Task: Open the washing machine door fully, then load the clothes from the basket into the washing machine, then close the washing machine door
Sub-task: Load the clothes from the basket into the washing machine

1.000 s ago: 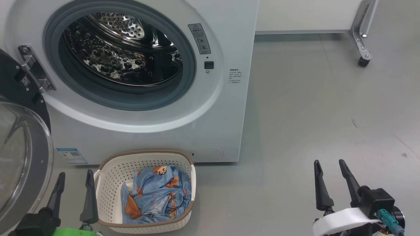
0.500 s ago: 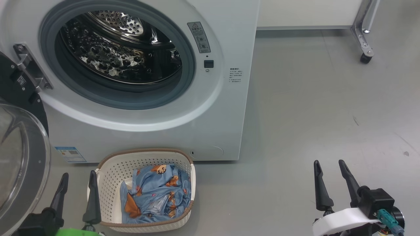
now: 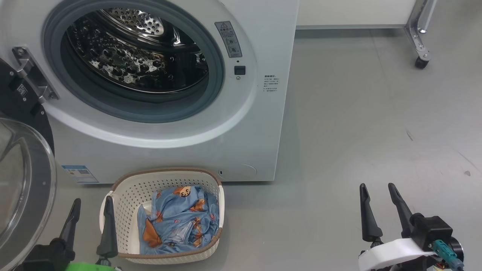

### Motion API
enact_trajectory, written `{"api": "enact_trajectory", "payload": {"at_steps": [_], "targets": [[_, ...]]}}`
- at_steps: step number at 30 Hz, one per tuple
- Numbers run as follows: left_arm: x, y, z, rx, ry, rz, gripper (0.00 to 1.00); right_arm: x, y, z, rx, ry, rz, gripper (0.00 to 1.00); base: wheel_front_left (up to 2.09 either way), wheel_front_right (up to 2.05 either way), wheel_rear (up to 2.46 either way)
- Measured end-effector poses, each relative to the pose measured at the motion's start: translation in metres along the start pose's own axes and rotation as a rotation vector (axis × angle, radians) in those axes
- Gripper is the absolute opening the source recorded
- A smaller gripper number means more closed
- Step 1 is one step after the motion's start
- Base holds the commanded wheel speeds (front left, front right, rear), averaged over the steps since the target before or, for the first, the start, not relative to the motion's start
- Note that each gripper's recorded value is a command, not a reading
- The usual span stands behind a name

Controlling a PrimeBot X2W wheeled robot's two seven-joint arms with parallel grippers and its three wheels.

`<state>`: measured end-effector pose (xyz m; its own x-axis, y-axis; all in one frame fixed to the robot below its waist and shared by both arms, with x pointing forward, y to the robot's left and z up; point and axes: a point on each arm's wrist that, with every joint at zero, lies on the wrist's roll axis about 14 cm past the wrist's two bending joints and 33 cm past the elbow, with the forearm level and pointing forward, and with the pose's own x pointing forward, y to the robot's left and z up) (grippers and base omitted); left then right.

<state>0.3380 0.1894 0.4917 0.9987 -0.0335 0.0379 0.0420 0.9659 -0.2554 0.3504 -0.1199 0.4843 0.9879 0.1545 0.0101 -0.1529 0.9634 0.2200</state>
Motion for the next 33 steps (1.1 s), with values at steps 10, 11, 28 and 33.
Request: {"api": "enact_trajectory", "payload": {"at_steps": [10,11,28,33], "targets": [[0.004,0.000,-0.009,-0.006,0.030,0.001,1.00,0.003,0.003,-0.010,0.008,0.030,0.005,1.00,0.00,0.00,0.00],[0.005,0.000,-0.011,-0.012,0.034,0.003,1.00,0.004,0.003,-0.011,0.009,0.035,0.005,1.00,0.00,0.00,0.00],[0.023,-0.002,-0.040,-0.028,0.121,-0.016,1.00,0.015,0.002,-0.036,0.028,0.108,-0.002,1.00,0.00,0.00,0.00],[0.033,-0.003,-0.049,-0.039,0.146,-0.025,1.00,0.021,-0.001,-0.046,0.036,0.134,-0.013,1.00,0.00,0.00,0.00]]}}
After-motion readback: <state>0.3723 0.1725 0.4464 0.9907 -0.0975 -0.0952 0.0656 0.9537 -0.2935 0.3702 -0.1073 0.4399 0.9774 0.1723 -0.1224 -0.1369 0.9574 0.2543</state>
